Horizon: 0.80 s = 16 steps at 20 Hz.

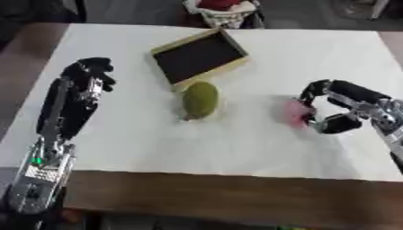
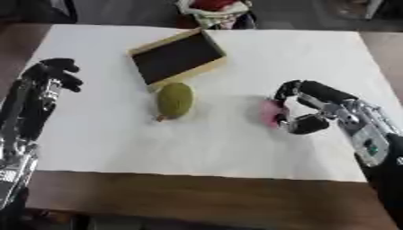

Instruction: Pick up objects on the table and place them in the box.

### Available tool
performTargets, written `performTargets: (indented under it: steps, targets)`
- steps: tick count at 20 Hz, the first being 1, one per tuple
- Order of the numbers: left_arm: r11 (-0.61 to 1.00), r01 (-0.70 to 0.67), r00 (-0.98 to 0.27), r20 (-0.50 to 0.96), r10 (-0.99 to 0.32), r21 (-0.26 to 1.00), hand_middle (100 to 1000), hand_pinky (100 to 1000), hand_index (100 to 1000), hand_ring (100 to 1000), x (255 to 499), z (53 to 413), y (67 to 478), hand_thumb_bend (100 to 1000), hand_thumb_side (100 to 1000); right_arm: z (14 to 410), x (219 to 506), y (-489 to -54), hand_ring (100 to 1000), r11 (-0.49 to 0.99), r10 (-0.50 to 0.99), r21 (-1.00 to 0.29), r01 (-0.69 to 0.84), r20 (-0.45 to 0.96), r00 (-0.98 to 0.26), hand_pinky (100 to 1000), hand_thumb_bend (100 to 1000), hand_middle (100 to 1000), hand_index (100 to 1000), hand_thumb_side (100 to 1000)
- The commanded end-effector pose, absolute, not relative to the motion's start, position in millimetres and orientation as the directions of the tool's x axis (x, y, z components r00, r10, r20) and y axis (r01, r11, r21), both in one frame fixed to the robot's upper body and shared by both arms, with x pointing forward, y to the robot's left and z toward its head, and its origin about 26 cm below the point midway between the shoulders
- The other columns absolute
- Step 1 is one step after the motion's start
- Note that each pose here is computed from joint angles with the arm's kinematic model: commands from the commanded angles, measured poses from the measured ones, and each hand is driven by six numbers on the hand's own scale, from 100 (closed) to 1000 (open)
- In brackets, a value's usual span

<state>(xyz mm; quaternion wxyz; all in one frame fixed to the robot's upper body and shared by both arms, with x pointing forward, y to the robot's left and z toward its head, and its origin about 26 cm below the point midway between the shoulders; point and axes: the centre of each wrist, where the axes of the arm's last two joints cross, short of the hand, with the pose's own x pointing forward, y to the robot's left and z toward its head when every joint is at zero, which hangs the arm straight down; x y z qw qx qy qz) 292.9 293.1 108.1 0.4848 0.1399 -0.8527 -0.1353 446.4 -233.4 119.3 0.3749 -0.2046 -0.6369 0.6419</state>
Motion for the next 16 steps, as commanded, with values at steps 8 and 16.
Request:
performTargets:
  steps: [8, 16]
  targets:
    - [0.922, -0.102, -0.508, 0.778, -0.37, 0.372, 612, 552, 744, 568, 292.2, 113.4, 293.7, 100, 722, 159.9, 452.8, -214.2, 729, 0.245, 0.707, -0.97, 0.011, 0.171, -0.686, 800, 100, 584, 345, 139]
    - [0.926, -0.088, -0.517, 0.777, -0.358, 0.368, 612, 552, 744, 568, 293.2, 114.7, 290.2, 100, 721, 198.6, 462.1, -189.5, 739, 0.253, 0.665, -0.962, 0.103, 0.096, -0.741, 813, 100, 597, 359, 116]
